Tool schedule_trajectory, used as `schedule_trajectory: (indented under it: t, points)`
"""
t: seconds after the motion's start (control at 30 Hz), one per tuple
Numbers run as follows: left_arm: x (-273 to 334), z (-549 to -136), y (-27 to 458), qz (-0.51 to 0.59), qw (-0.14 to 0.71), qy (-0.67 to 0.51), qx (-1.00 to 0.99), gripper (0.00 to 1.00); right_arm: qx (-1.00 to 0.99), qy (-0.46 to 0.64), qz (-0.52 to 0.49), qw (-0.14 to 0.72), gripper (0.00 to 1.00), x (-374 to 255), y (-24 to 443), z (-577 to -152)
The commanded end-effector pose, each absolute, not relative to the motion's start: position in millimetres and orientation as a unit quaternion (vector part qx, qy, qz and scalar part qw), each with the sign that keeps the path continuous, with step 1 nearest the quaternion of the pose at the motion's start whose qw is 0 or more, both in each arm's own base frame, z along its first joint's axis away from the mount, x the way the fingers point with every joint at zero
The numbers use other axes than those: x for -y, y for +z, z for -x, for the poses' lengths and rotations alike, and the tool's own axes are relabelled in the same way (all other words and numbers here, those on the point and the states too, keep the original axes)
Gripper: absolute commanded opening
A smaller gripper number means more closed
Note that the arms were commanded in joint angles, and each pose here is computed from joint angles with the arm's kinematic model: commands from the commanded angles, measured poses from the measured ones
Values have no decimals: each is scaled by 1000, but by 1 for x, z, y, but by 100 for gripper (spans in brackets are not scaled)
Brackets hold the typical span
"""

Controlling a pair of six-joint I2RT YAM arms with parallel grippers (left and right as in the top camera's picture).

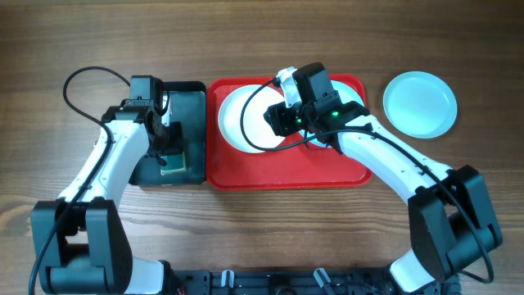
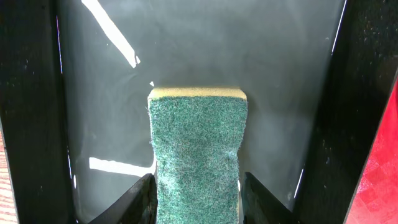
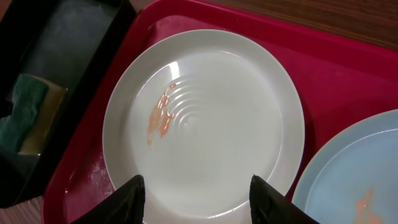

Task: Clean dirty plates on tray and stack at the side
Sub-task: 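Reach the left gripper into the black tray and grasp the sponge, then rub the sponge in the water of the black tray with left gripper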

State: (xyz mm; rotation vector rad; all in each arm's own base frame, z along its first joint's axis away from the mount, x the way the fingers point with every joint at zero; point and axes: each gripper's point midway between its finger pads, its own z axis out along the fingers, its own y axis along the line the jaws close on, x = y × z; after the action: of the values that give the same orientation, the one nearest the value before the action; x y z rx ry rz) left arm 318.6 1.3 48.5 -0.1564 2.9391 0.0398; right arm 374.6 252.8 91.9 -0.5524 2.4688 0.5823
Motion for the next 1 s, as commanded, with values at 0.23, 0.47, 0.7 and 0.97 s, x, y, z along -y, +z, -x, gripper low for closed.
schedule_trajectory:
  t: [0.23, 0.47, 0.7, 0.97]
  points:
    - [-6, -306, 15, 49, 98, 21, -994, 40, -916, 215, 200, 275, 54, -255, 94, -381]
    - [-6, -307, 10, 62, 107, 19, -992, 40, -916, 215, 200, 275, 54, -255, 94, -381]
    - [-3, -319, 32, 69, 138, 8, -988, 42, -917, 212, 199, 275, 54, -254, 94, -381]
    - [-12, -321, 42, 89, 152, 4, -984, 37, -917, 211, 199, 275, 54, -254, 94, -381]
